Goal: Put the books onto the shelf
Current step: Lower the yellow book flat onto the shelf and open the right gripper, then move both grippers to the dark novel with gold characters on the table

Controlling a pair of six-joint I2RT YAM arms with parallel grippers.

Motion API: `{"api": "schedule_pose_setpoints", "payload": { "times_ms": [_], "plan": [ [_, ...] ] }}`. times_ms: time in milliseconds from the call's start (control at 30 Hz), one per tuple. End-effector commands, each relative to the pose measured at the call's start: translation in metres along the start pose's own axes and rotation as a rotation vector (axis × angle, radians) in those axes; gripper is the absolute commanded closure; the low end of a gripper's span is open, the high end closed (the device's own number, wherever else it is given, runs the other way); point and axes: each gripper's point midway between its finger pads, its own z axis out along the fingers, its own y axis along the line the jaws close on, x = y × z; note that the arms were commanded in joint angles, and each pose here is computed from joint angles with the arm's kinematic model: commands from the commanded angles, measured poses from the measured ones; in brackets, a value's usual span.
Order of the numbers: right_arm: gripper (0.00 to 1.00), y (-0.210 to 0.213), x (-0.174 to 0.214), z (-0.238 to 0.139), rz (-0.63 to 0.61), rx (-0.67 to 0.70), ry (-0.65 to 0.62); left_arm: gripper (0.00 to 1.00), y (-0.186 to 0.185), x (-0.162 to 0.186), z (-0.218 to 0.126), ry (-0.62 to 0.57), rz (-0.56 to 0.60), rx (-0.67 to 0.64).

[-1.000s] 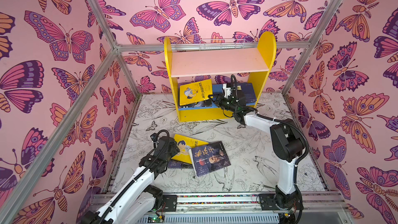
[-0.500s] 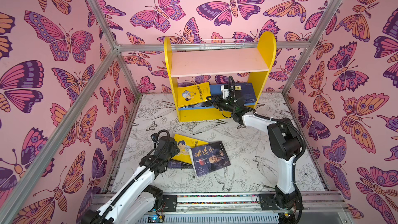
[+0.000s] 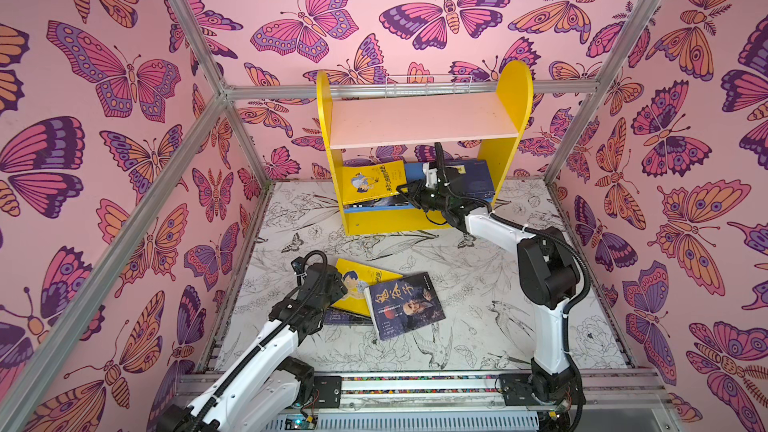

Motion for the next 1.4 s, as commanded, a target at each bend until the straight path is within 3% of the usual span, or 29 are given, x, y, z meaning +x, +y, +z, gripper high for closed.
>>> {"api": "schedule_pose_setpoints", "payload": {
  "times_ms": [0,500,700,867,1133,1367],
  "plan": [
    [0.69,0.006,0.014,-0.004,-0.123,0.122,0.062,0.23,0.009,0.007,0.002,0.022,-0.009,-0.024],
    [0.5,-0.017,0.009,-0.016,-0.376,0.437,0.138,0.23,0.008,0.008,0.003,0.03,-0.011,-0.019],
    [0.48,-0.018,0.002,-0.016,-0.423,0.456,0.123,0.23,0.007,0.008,0.003,0.03,-0.013,-0.018],
    [0.5,-0.021,0.004,-0.009,-0.429,0.455,0.135,0.23,0.007,0.009,0.003,0.033,-0.011,-0.019],
    [0.64,-0.023,0.004,0.006,-0.445,0.425,0.14,0.22,0.009,0.013,0.006,0.05,-0.008,-0.026],
    [0.66,-0.015,0.0,0.013,-0.495,0.395,0.107,0.22,0.004,0.013,0.006,0.061,0.01,-0.007]
  ]
}}
